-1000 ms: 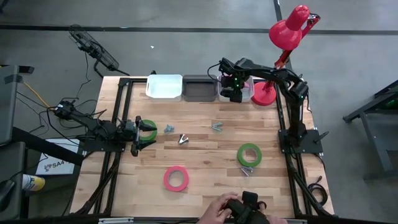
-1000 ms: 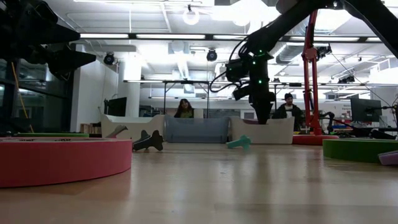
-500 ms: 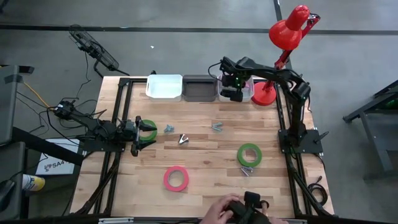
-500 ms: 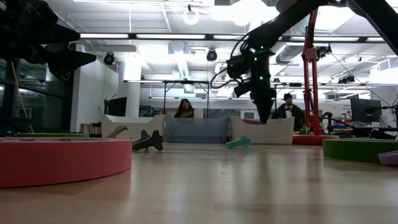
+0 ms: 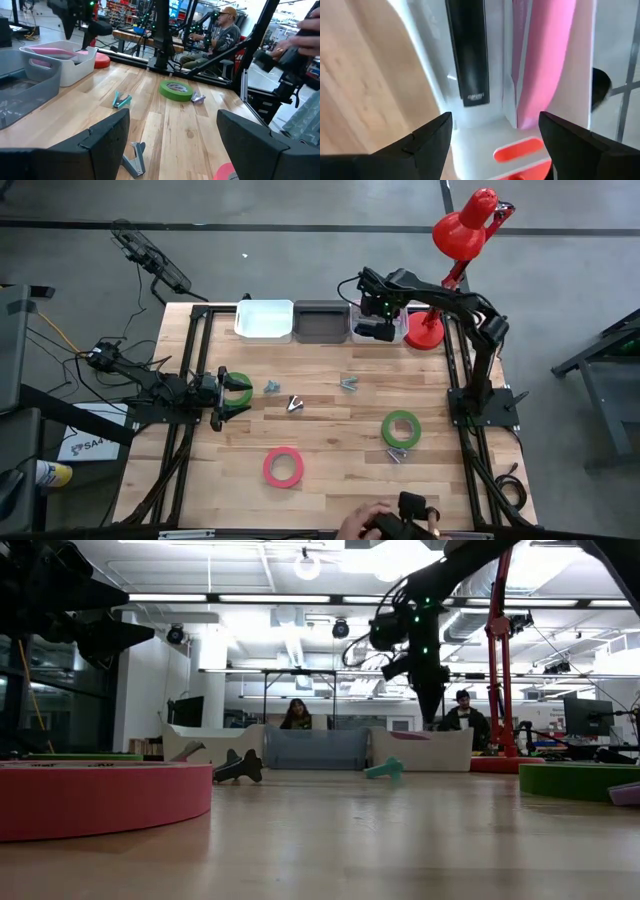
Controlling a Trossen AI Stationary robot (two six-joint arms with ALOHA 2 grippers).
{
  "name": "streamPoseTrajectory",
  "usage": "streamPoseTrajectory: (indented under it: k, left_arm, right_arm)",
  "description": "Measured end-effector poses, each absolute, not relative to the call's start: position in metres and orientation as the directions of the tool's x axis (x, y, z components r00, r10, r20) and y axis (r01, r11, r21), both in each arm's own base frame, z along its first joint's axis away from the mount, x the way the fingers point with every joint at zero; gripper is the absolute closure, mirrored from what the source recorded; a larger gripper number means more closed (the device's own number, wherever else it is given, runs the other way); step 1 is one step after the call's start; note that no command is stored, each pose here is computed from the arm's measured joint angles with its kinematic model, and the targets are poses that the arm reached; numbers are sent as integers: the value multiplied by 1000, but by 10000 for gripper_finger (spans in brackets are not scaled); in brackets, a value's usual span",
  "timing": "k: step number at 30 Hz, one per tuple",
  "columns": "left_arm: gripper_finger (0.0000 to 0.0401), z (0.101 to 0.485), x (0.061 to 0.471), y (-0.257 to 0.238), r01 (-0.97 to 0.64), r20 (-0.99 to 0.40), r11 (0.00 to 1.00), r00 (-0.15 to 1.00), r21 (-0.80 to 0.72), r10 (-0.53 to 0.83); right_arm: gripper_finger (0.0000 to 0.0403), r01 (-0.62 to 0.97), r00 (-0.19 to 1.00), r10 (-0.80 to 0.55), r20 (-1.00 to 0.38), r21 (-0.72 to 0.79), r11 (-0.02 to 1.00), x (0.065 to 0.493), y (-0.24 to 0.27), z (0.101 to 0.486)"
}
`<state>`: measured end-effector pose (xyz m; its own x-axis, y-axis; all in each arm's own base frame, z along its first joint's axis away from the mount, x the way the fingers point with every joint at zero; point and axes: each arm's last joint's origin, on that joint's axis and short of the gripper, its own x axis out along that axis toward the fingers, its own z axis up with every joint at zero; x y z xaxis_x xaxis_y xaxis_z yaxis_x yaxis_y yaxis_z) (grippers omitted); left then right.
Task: Pick and place Stapler, Stapler remover, tape
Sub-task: Put the right green tape into the black bin
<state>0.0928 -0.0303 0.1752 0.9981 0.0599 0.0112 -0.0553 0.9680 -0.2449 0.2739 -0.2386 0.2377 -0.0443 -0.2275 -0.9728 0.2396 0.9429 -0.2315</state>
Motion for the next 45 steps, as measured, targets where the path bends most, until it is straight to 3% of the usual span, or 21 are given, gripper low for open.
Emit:
streamPoseTrajectory:
  k: [5, 9, 16, 20, 27, 34, 40, 45]
  left_arm:
    - [105, 175, 93, -30, -55, 11, 968, 998, -245, 59]
    - [105, 175, 93, -30, -55, 11, 968, 998, -245, 59]
    - [105, 175, 93, -30, -55, 11, 968, 998, -245, 60]
    - [105, 175, 93, -30, -55, 11, 968, 998, -244, 60]
    - [105, 175, 93, -30, -55, 11, 968, 998, -245, 59]
    - [105, 175, 93, -30, -55, 11, 968, 998, -245, 59]
    - [105, 175, 93, -30, -55, 11, 968, 998, -245, 60]
    - [105, 175, 93, -30, -55, 11, 968, 998, -244, 59]
  right_arm:
    - [114, 339, -3, -241, -970, -228, 913, 269, -221, 264]
    - [114, 538, 17, -246, -969, -198, 819, 266, -203, 280]
    - [114, 714, 23, -137, -990, -80, 696, 265, -160, 298]
    - [114, 721, -7, -110, -994, -81, 689, 265, -132, 305]
    - [114, 592, -33, -98, -995, -99, 800, 276, -86, 308]
    - [114, 542, -8, -120, -993, -105, 834, 286, -50, 308]
    - [114, 555, -25, -54, -998, -59, 830, 281, -20, 280]
    - [114, 646, 12, 12, -1000, 17, 763, 271, 2, 250]
